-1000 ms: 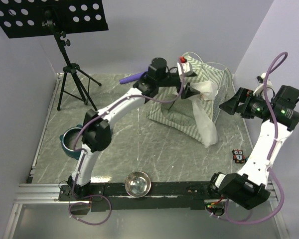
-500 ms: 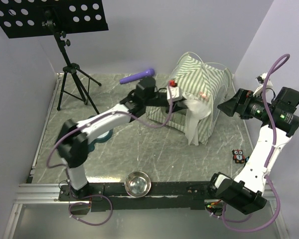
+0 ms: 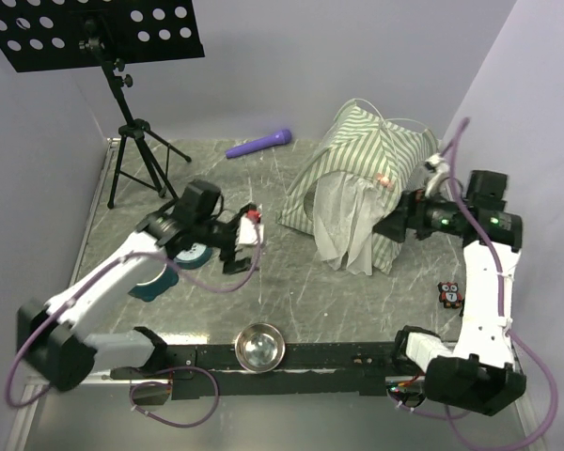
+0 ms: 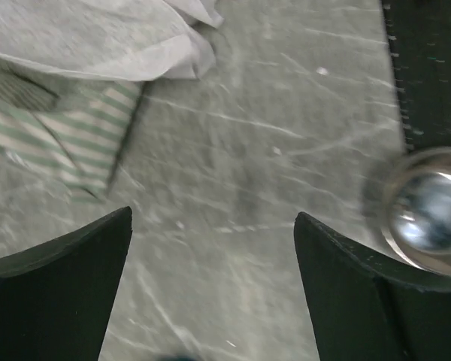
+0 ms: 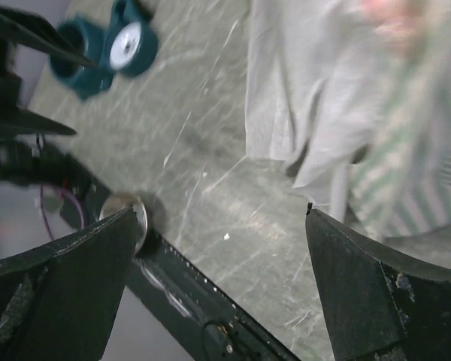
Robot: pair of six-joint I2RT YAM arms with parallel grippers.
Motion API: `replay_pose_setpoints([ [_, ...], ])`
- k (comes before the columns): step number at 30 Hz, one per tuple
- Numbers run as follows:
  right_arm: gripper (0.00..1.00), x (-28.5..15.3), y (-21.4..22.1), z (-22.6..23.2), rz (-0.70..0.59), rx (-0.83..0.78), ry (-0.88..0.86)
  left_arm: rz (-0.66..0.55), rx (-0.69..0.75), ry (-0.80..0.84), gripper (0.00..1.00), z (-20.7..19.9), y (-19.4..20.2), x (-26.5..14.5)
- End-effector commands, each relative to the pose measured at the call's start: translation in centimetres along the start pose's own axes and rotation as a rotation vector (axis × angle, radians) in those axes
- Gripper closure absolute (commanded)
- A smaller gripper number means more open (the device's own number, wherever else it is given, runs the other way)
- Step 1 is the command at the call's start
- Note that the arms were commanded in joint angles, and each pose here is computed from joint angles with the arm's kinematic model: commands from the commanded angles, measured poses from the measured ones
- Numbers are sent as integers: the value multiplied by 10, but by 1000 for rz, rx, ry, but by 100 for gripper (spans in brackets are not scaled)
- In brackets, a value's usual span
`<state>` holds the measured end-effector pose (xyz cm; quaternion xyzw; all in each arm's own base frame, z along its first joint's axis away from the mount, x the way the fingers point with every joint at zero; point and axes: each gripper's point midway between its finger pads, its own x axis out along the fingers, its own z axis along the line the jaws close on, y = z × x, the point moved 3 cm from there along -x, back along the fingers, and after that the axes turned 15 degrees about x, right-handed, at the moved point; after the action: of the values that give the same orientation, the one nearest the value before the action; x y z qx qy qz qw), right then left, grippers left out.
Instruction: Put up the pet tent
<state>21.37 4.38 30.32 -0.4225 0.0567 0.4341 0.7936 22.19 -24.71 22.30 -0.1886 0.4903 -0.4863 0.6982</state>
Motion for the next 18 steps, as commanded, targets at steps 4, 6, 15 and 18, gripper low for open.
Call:
replay_pose_setpoints([
  [4, 2, 33, 15, 5, 92, -198, -34, 69, -363, 108, 17, -96, -16, -4],
  [6, 3, 38, 16, 1, 114, -178, -29, 143, -432, 137, 15, -114, -4, 10],
  [15, 3, 36, 20, -2, 127, -169, 0, 373, -414, 332, 17, -151, 22, 54],
  [18, 3, 31, 24, -1, 116, -181, 17, 379, -422, 373, 21, -159, 27, 69],
])
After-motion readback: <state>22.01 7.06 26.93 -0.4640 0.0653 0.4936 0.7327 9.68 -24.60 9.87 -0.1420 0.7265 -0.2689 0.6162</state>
